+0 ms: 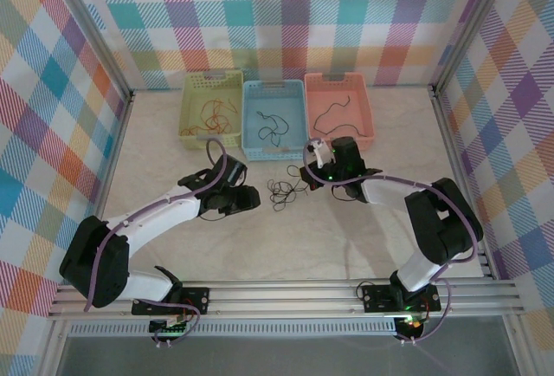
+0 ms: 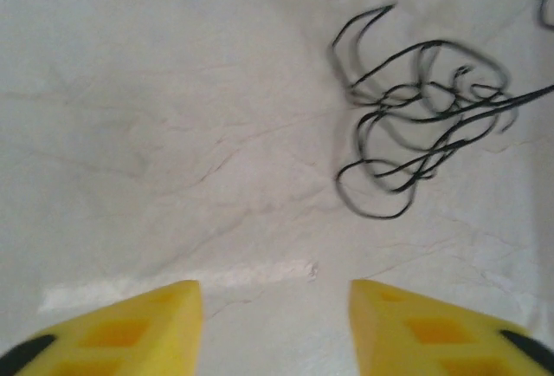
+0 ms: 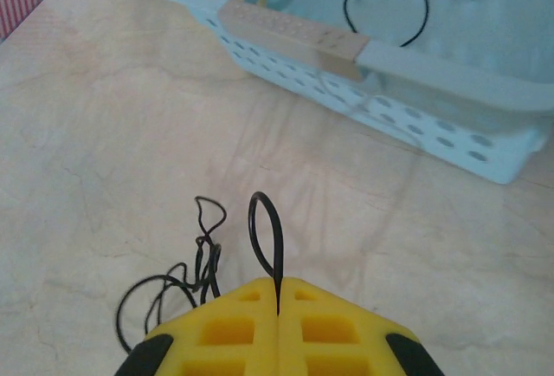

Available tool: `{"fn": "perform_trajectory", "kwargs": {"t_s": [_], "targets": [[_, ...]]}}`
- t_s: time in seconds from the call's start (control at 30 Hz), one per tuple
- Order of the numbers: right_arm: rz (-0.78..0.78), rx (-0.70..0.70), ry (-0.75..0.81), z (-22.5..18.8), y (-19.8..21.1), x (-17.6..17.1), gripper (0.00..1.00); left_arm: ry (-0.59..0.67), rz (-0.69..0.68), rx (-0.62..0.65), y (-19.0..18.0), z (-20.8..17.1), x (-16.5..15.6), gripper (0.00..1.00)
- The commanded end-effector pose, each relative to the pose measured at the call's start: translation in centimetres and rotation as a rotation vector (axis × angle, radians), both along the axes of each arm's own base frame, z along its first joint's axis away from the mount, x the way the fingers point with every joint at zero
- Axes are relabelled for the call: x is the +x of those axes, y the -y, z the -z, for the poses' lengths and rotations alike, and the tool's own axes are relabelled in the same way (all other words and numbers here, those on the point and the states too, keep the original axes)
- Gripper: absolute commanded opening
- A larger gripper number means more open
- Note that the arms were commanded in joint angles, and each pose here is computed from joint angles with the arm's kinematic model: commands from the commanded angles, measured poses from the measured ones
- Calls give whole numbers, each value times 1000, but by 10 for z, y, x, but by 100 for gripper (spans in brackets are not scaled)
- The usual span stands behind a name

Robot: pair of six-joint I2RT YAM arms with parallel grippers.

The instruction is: Untangle the cables

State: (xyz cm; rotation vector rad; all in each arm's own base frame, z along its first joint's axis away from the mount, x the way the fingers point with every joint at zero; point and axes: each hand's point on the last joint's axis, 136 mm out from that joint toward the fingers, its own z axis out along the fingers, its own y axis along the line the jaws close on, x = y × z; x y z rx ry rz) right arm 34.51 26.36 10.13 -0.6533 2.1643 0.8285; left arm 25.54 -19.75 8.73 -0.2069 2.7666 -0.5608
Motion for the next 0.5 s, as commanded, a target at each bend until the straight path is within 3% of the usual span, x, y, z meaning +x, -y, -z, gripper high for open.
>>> {"fn": "perform_trajectory", "kwargs": {"t_s": [0.0,0.2,0.47], "targets": [[-32,9,12,-2,-7,0,0,7,15,39,-8,-14,-1,60],[-57,9,-1,0,-12,-3,0,18,51,-47,18,-27,23,62],[-61,-1,4,0,-12,-3,0,-73,54,-107,43,1,73,56]]}}
